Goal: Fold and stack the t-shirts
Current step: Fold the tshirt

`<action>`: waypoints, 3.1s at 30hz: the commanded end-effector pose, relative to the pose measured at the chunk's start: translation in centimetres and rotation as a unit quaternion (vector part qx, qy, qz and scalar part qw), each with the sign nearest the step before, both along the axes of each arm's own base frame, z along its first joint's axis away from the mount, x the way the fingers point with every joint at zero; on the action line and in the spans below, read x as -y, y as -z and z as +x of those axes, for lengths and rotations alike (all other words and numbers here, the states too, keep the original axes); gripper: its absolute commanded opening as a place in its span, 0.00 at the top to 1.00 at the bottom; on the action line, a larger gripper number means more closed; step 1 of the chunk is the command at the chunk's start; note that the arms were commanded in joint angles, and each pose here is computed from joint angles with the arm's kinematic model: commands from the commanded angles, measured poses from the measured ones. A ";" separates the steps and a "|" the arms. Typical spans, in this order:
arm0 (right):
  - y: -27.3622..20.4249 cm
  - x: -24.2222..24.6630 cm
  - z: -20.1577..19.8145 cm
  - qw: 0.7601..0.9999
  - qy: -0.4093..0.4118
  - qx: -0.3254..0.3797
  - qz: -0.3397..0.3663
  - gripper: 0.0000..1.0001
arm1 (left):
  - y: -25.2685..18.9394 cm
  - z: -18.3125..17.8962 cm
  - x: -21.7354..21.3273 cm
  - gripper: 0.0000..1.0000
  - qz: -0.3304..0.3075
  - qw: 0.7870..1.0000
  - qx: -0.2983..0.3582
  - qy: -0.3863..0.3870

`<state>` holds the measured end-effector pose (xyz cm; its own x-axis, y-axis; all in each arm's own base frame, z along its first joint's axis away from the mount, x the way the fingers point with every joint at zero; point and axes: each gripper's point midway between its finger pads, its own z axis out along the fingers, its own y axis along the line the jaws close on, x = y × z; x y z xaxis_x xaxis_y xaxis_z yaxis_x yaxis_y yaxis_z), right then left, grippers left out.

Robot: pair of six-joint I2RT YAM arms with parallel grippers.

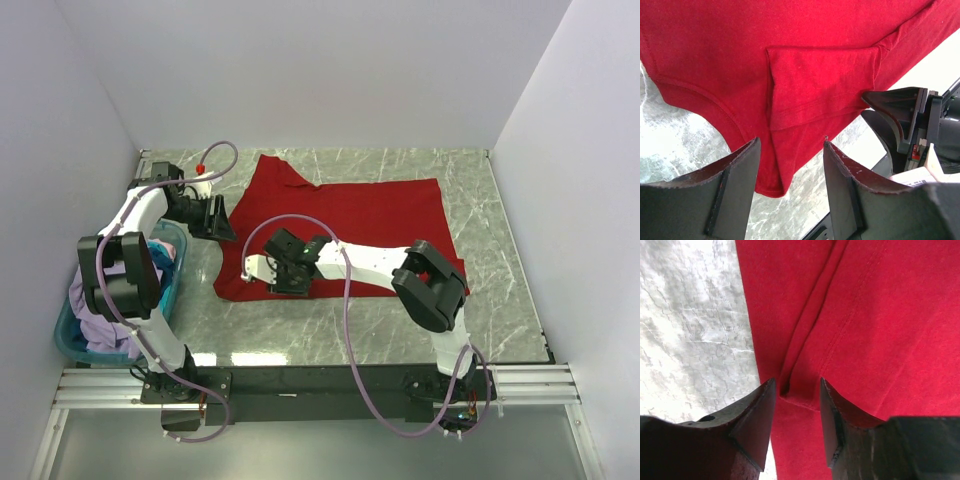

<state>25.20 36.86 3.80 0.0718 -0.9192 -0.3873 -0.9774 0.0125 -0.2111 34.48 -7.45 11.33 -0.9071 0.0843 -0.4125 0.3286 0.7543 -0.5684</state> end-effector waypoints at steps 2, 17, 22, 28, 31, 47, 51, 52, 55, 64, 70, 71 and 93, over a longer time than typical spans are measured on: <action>-1.1 -0.7 0.4 1.000 -0.007 0.010 0.007 0.52 | -1.0 0.5 0.1 0.41 -0.007 1.000 0.021 0.011; -2.6 0.1 4.2 0.998 0.025 0.053 0.017 1.00 | -0.7 0.5 -0.1 0.45 -0.004 1.000 0.025 0.010; -4.8 0.9 7.5 0.994 0.065 0.074 0.046 1.00 | -0.7 0.8 0.0 0.46 -0.006 1.000 0.029 0.009; -5.1 2.2 12.4 0.984 0.129 0.109 0.061 1.00 | -0.4 1.2 -0.1 0.46 -0.006 0.999 0.031 0.005; -5.0 2.7 14.9 0.975 0.163 0.131 0.071 1.00 | -0.4 1.5 -0.2 0.46 -0.004 0.999 0.035 0.003; -3.2 5.8 17.5 0.962 0.223 0.147 0.051 1.00 | -0.6 5.4 0.9 0.52 0.026 0.997 0.071 0.000; -3.5 5.4 17.4 0.963 0.224 0.137 0.057 1.00 | -0.4 7.9 2.8 0.51 0.020 0.997 0.072 -0.007; -3.5 5.4 17.3 0.963 0.225 0.135 0.058 1.00 | -0.2 8.3 2.8 0.50 0.018 0.997 0.069 -0.014; -3.8 5.2 17.1 0.964 0.223 0.130 0.062 1.00 | 0.6 9.1 4.8 0.47 0.007 0.999 0.053 -0.012; -4.4 4.6 16.4 0.966 0.215 0.127 0.070 1.00 | 3.4 9.3 7.9 0.43 -0.011 1.000 -0.010 -0.016; -4.6 4.6 16.2 0.966 0.213 0.129 0.074 1.00 | 4.6 9.1 8.8 0.43 -0.028 0.998 -0.052 -0.026; -4.6 4.6 16.1 0.966 0.212 0.128 0.073 1.00 | 4.8 9.2 8.9 0.42 -0.031 0.998 -0.057 -0.027; -5.0 5.3 15.5 0.964 0.215 0.135 0.079 1.00 | 2.9 11.5 8.7 0.80 -0.046 0.998 -0.003 -0.039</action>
<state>40.47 30.99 5.29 -0.2140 -0.8531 -0.4759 -0.8145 0.4248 -0.3952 44.64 -16.84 5.83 -0.9444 -0.0227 -0.3281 0.2211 0.6946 -0.6846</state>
